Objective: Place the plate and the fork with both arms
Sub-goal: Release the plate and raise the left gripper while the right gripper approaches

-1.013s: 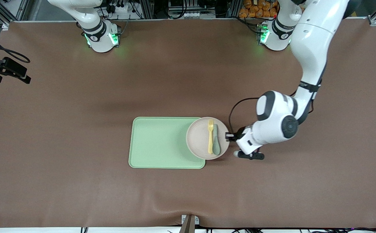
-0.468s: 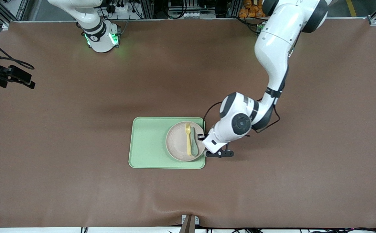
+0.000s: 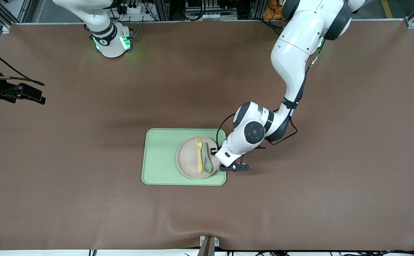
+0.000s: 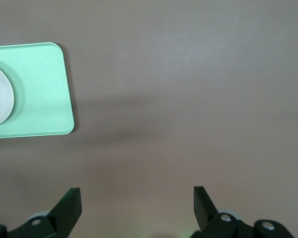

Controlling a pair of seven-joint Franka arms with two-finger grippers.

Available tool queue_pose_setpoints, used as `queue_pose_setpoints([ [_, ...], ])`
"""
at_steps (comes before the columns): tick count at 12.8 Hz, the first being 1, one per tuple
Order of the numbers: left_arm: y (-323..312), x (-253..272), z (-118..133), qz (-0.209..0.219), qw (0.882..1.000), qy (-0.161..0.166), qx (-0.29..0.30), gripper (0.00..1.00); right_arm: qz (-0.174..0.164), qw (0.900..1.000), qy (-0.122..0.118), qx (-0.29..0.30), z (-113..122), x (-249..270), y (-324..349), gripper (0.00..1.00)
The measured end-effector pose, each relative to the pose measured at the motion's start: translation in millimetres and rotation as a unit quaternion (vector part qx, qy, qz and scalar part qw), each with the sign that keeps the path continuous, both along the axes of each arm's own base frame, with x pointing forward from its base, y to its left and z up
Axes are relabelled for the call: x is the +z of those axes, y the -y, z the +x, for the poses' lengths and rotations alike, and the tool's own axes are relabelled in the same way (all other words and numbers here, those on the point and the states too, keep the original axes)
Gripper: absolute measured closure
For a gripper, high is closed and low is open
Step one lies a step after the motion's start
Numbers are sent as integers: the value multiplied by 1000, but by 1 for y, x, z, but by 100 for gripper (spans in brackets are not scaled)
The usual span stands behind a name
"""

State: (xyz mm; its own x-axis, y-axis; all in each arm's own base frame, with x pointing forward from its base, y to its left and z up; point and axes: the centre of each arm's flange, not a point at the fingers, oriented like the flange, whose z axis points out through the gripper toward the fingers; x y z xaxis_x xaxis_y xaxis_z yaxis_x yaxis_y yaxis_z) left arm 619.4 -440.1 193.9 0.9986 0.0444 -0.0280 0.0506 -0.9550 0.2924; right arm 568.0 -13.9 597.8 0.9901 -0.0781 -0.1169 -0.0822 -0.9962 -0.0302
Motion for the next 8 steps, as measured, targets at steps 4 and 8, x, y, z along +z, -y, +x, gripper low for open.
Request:
queue_pose_setpoints([
  [4,12,0,-8,-1,1000,2,-9,58,0,1000,-16,-7,3,-12,8,0],
  [8,8,44,10,-14,999,30,-2,16,24,999,-33,-2,9,-29,-4,0],
])
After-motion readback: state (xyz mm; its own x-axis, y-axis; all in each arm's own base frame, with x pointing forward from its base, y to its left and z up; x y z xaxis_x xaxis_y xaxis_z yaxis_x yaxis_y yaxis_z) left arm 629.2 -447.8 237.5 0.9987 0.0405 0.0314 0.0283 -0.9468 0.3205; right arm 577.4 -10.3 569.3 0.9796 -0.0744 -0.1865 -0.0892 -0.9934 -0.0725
